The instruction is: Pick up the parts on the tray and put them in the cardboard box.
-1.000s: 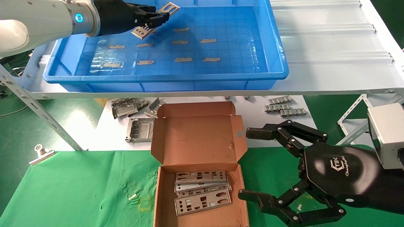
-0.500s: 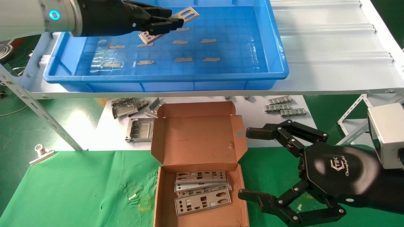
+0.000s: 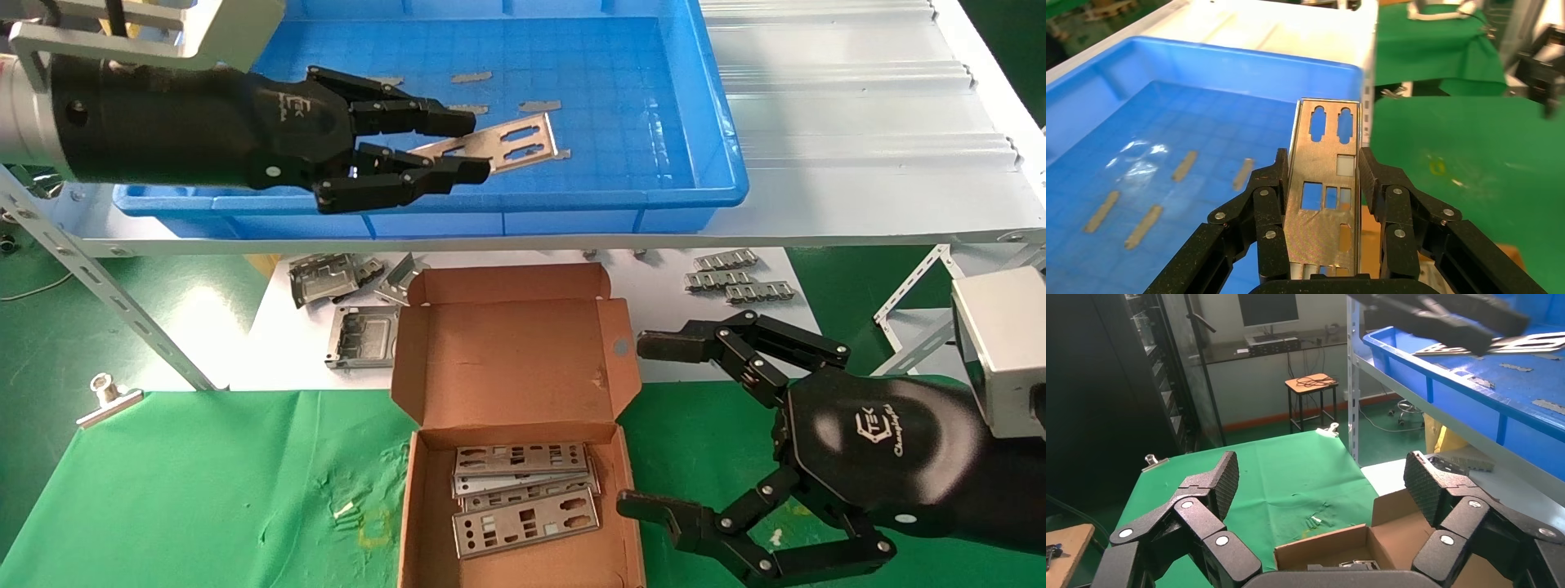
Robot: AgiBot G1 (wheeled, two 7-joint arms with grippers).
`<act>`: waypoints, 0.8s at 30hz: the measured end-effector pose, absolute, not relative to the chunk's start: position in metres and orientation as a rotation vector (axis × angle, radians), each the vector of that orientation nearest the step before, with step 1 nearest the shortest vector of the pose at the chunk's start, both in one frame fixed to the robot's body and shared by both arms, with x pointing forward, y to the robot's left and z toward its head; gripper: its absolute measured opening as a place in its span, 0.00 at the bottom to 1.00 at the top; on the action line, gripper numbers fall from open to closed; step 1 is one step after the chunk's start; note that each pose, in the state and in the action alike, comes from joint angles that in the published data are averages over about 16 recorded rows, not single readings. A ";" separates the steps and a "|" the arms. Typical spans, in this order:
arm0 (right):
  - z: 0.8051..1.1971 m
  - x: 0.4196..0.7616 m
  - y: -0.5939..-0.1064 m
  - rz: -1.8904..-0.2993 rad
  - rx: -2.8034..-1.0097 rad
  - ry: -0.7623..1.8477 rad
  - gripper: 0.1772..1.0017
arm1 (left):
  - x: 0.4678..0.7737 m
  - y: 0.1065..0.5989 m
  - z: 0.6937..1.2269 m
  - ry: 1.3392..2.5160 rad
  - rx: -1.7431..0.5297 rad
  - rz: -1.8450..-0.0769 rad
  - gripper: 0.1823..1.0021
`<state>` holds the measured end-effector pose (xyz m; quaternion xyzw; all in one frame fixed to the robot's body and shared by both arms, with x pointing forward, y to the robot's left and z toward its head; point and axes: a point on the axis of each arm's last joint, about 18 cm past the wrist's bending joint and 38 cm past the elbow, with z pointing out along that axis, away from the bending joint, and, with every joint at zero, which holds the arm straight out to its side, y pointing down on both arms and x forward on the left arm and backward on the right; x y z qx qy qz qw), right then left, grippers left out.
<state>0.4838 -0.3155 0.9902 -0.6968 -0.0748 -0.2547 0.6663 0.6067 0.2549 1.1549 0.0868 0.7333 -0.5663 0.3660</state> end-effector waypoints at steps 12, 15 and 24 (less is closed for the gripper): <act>0.990 0.484 -0.315 -0.575 -1.573 -0.169 1.00 | 0.571 0.270 1.094 1.978 0.372 -1.420 0.32; 0.990 0.484 -0.315 -0.575 -1.573 -0.169 1.00 | 0.569 0.267 1.071 2.018 0.372 -1.407 0.32; 0.990 0.484 -0.315 -0.575 -1.573 -0.169 1.00 | 0.601 0.235 0.984 2.103 0.296 -1.330 0.32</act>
